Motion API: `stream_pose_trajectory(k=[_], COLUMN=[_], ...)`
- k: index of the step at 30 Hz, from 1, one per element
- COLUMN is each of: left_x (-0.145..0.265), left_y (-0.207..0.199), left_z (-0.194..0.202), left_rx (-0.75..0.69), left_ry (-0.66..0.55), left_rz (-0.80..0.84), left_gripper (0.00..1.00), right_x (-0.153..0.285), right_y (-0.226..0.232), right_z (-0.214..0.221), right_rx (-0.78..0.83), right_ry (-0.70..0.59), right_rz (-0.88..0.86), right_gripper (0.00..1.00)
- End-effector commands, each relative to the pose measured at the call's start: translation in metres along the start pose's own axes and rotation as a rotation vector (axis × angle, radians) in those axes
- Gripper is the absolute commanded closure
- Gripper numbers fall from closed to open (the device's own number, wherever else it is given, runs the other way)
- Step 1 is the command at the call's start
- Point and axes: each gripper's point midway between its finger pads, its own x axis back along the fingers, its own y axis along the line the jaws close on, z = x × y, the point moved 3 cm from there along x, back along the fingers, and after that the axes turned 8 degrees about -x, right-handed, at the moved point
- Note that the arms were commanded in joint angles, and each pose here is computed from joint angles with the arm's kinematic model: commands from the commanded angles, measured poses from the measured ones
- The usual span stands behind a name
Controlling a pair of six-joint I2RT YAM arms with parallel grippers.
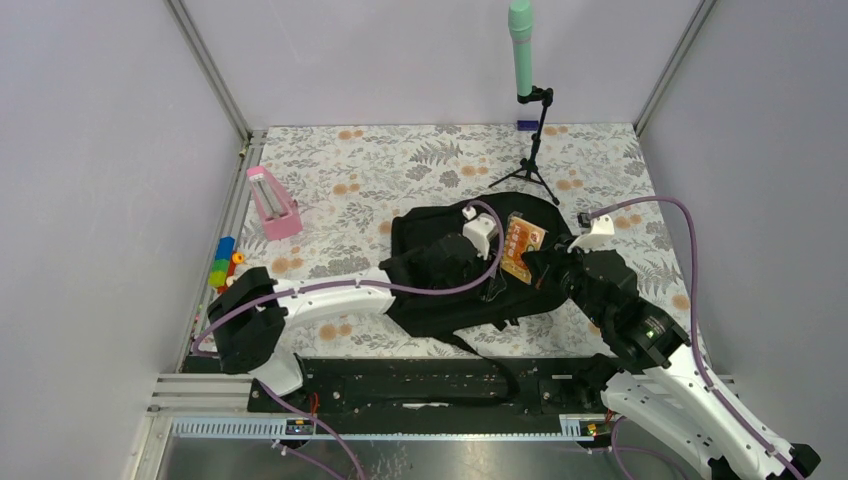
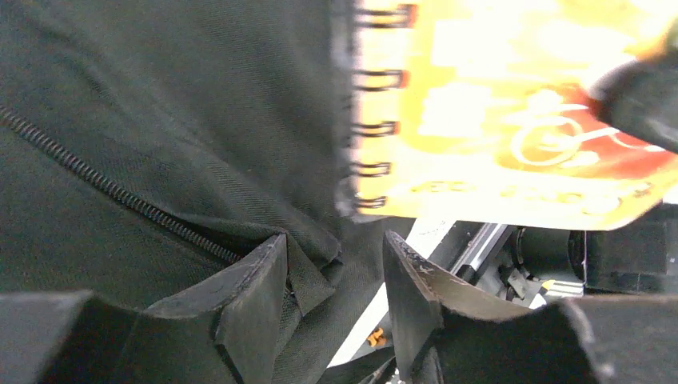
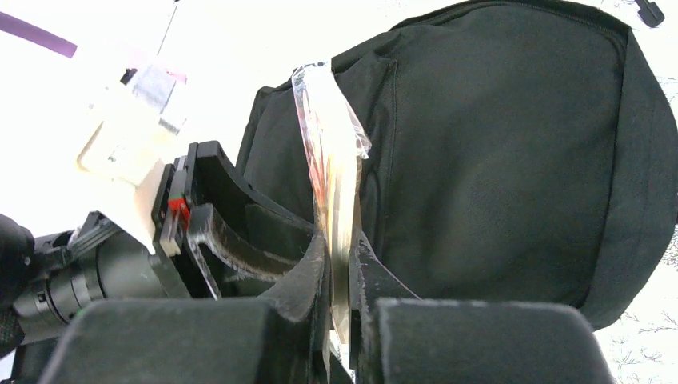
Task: Pack the student bag
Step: Adjust the stationery at the center of the board, then place the stationery in the student bag.
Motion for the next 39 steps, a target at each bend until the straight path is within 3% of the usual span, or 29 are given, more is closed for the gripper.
stream_pose_trajectory(k=[1,12,15,18,28,32,36,39], left_x=[-0.004,0.000,0.010,0.025,0.080,0.076,0.074,0.072], left_y=[-0.041,-0.065,-0.059,-0.050,-0.003,0.026,0.046,0.052], left_z=[-0.034,-0.051,-0.057,-0.059,-0.053,-0.042,-0.042,-0.043], left_rx=[-0.206,-0.384,-0.372,-0.343,-0.180,-0.049,0.058,0.111], left_ry=[-0.189,-0.316,-0.311,-0.290,-0.230,-0.140,-0.145,-0.150], left_rz=[0.185,0.316,0.270,0.205,-0.013,-0.072,-0.105,-0.098], left_gripper=[0.54,0.54,0.41,0.29,0.08,0.07,0.07,0.07], right_x=[0.000,0.005,0.002,-0.004,-0.006,-0.008,-0.016,-0.027], right_y=[-0.001,-0.021,-0.019,-0.010,0.014,0.022,0.038,0.034], right_z=[-0.005,-0.021,-0.026,-0.027,-0.021,-0.009,0.002,0.007], right_rx=[-0.018,0.003,0.046,0.106,0.171,0.141,0.138,0.163], right_ry=[-0.033,-0.135,-0.124,-0.066,0.051,0.113,0.170,0.204], right_rz=[0.005,0.123,0.146,0.135,0.011,-0.046,-0.147,-0.116], right_gripper=[1.00,1.00,1.00,1.00,1.00,1.00,1.00,1.00])
